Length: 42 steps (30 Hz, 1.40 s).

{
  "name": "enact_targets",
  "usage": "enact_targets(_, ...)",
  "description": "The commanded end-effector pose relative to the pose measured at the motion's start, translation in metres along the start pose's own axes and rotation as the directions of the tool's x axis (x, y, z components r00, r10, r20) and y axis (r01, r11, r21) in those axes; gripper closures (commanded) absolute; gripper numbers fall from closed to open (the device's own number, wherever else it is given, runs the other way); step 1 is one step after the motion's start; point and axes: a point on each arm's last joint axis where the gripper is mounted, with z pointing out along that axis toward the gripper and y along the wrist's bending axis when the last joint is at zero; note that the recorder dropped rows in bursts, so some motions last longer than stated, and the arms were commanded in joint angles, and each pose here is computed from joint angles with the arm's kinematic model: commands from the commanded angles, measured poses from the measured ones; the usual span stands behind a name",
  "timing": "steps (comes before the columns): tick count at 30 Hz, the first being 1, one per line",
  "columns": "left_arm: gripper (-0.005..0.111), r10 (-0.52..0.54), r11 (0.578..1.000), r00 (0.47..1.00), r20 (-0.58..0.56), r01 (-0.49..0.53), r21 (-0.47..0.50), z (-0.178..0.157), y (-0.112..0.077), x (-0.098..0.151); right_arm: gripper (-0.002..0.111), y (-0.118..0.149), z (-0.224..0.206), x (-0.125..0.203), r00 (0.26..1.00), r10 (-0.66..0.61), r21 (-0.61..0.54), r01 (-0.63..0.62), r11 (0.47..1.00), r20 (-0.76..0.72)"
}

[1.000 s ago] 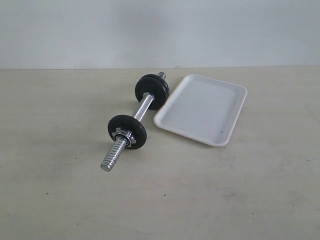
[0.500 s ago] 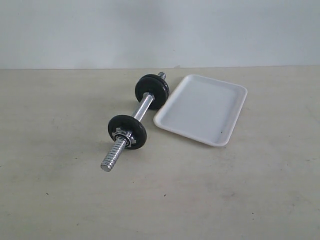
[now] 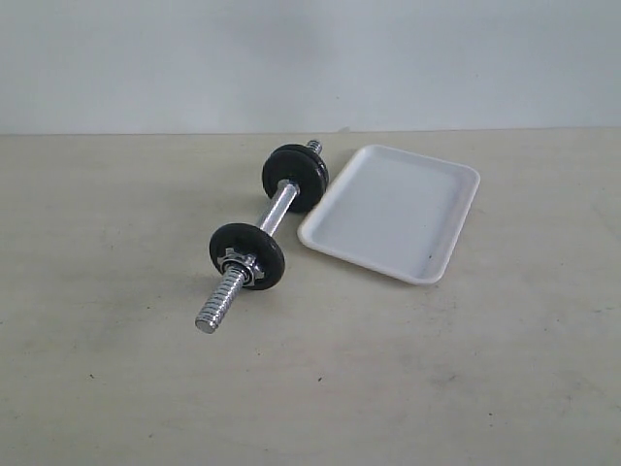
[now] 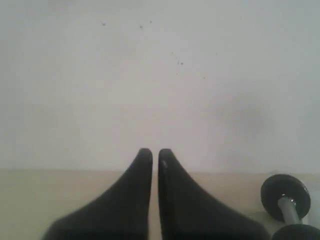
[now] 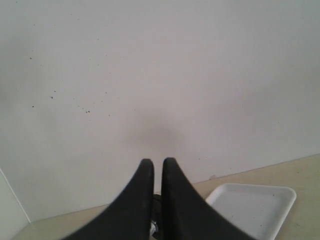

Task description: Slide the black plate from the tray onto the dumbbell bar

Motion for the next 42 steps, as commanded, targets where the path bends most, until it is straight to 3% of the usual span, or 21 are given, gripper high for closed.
enact_targets(1, 0.102, -0.038, 0.999, 0.996, -0.079, 0.036, -0.016, 0.001, 0.002, 0.026, 0.105, 0.001, 0.000, -0.001, 1.000, -0.011, -0.007, 0.011, 1.000, 0.005)
enact_targets(4, 0.102, -0.017, 1.000, 0.992, -0.128, 0.015, -0.015, 0.001, 0.002, 0.035, 0.105, 0.001, 0.000, -0.001, 1.000, -0.011, -0.007, 0.011, 1.000, 0.005)
enact_targets(9, 0.102, 0.045, 0.999, 0.934, -0.354, -0.050, -0.003, -0.004, 0.003, 0.056, 0.105, 0.001, 0.000, -0.001, 1.000, -0.009, -0.006, 0.009, 1.000, 0.006)
enact_targets(39, 0.102, 0.025, 1.000, 0.934, -0.356, -0.029, -0.003, -0.004, 0.002, 0.056, 0.106, 0.001, -0.001, -0.003, 1.000, -0.008, -0.013, 0.008, 1.000, 0.027)
enact_targets(42, 0.102, 0.025, 1.000, 0.934, -0.356, -0.029, -0.003, -0.004, 0.002, 0.056, 0.106, 0.002, -0.009, -0.001, 0.989, -0.150, -0.023, 0.149, 0.989, -0.010)
